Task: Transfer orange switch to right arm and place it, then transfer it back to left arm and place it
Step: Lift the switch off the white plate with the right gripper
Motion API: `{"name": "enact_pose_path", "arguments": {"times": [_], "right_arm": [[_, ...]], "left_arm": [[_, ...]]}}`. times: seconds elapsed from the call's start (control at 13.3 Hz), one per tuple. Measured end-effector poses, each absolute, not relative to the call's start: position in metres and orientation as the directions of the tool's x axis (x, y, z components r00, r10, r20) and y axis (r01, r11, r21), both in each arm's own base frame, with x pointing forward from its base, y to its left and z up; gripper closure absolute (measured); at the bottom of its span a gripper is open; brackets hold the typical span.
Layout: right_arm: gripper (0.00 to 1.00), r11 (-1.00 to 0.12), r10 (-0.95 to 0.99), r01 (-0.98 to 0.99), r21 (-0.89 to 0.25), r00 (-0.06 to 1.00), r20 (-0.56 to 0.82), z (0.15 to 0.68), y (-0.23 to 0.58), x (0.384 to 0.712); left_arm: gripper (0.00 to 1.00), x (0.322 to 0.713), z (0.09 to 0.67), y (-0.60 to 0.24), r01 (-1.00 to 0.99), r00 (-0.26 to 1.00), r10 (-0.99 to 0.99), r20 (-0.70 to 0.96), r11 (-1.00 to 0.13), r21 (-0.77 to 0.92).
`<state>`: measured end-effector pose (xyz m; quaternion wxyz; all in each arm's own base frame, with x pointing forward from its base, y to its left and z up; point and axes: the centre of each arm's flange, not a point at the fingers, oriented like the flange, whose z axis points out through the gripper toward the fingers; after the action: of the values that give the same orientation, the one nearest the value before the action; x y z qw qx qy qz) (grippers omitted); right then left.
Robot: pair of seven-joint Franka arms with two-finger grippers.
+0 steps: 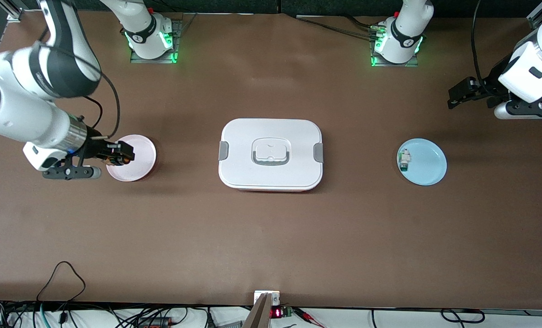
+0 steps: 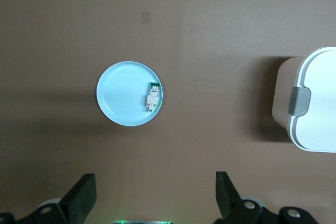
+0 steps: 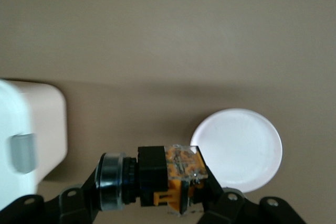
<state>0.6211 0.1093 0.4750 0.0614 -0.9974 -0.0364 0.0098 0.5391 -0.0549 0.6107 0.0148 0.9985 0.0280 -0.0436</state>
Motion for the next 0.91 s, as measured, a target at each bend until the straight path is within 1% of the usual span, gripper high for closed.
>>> {"name": "enact_pose_path", "arguments": {"times": [0.15,0.3,0.53,0.75,0.91], "right_arm": [[0.26,-0.971,0.193,0.199,-0.131,0.98,0.055,0.509,0.13,0.622],[0.26,-0.901,0.399,0.415,-0.126,0.907,0.132,0.536,0.143,0.621],[0.26,-0.754,0.567,0.617,-0.224,0.784,0.251,0.553,0.16,0.619],[0.26,-0.585,0.694,0.789,-0.188,0.607,0.387,0.559,0.172,0.622],[0.26,-0.44,0.711,0.874,-0.205,0.478,0.516,0.559,0.185,0.624]], "left_arm": [[0.0,0.539,0.611,-0.055,0.057,0.995,0.055,-0.088,-0.998,0.027],[0.0,0.539,0.611,-0.055,0.057,0.995,0.055,-0.088,-0.998,0.027],[0.0,0.539,0.611,-0.055,0.057,0.995,0.055,-0.088,-0.998,0.027],[0.0,0.539,0.611,-0.055,0.057,0.995,0.055,-0.088,-0.998,0.027],[0.0,0.539,0.611,-0.055,0.057,0.995,0.055,-0.089,-0.998,0.027]]}}
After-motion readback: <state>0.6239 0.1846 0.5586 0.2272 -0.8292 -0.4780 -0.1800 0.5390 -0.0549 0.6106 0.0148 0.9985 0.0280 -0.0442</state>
